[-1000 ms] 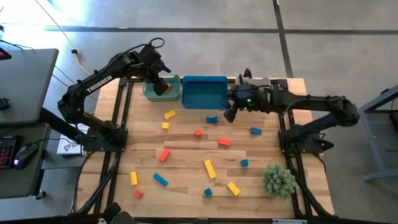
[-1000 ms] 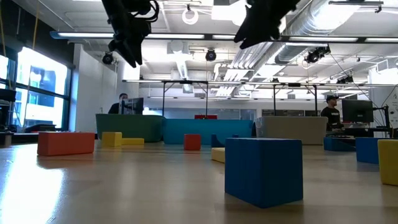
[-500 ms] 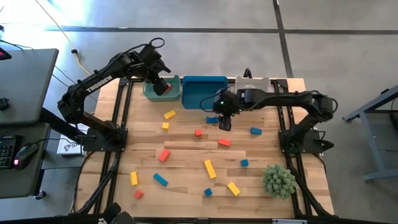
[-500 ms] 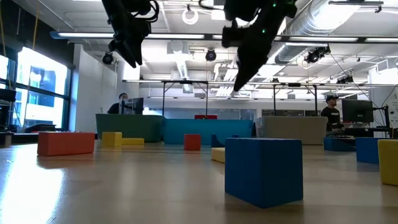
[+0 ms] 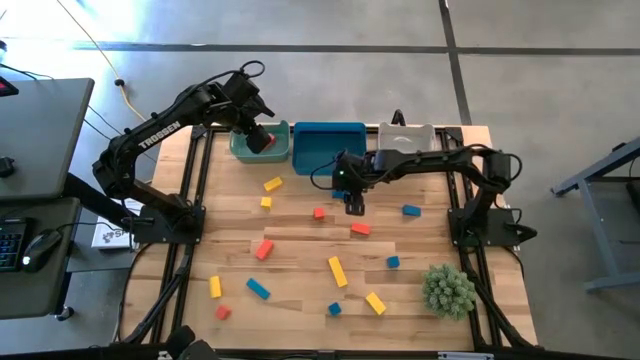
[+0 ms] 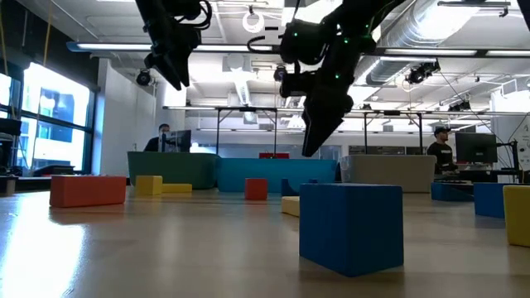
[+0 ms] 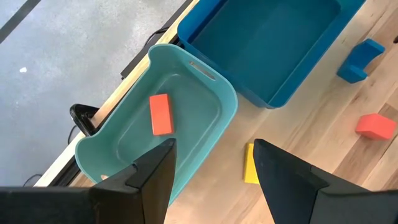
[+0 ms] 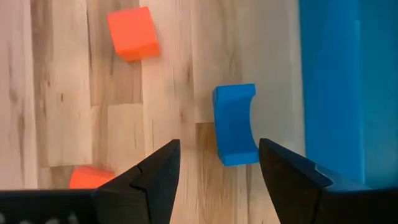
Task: Sort & place blocks by color
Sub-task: Put the blue block into the blue bin
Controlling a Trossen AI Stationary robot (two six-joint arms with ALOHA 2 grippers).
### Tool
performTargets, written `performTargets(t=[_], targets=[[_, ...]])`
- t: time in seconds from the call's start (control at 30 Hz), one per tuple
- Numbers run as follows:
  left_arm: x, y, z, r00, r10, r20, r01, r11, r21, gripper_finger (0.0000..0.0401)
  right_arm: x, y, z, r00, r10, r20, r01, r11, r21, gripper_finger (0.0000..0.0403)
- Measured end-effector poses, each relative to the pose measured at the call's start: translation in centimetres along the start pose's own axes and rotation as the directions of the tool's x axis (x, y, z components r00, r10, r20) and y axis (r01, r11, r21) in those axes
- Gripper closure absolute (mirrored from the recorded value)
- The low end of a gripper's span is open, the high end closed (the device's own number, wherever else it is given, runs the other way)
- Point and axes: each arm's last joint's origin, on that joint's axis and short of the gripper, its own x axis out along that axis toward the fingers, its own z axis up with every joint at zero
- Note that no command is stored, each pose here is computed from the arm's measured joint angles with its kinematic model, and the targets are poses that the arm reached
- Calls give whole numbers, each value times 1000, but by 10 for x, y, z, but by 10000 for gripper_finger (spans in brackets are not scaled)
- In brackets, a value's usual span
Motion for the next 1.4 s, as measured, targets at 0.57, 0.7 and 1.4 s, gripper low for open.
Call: performTargets(t=[0.57, 0.7, 1.4], targets=[[0, 0, 0, 1000, 0, 0, 0, 1000, 8, 197, 26, -21, -5, 1000, 0, -27, 1, 999, 46, 197], [0, 0, 0, 1000, 3, -1, -2, 1000, 23, 197, 26, -25, -7, 999, 21, -24, -20, 998, 60, 197], [0, 0, 0, 1000, 0, 0, 0, 1000, 23, 197, 50, -28, -13, 996, 40, -86, -35, 998, 58, 197]])
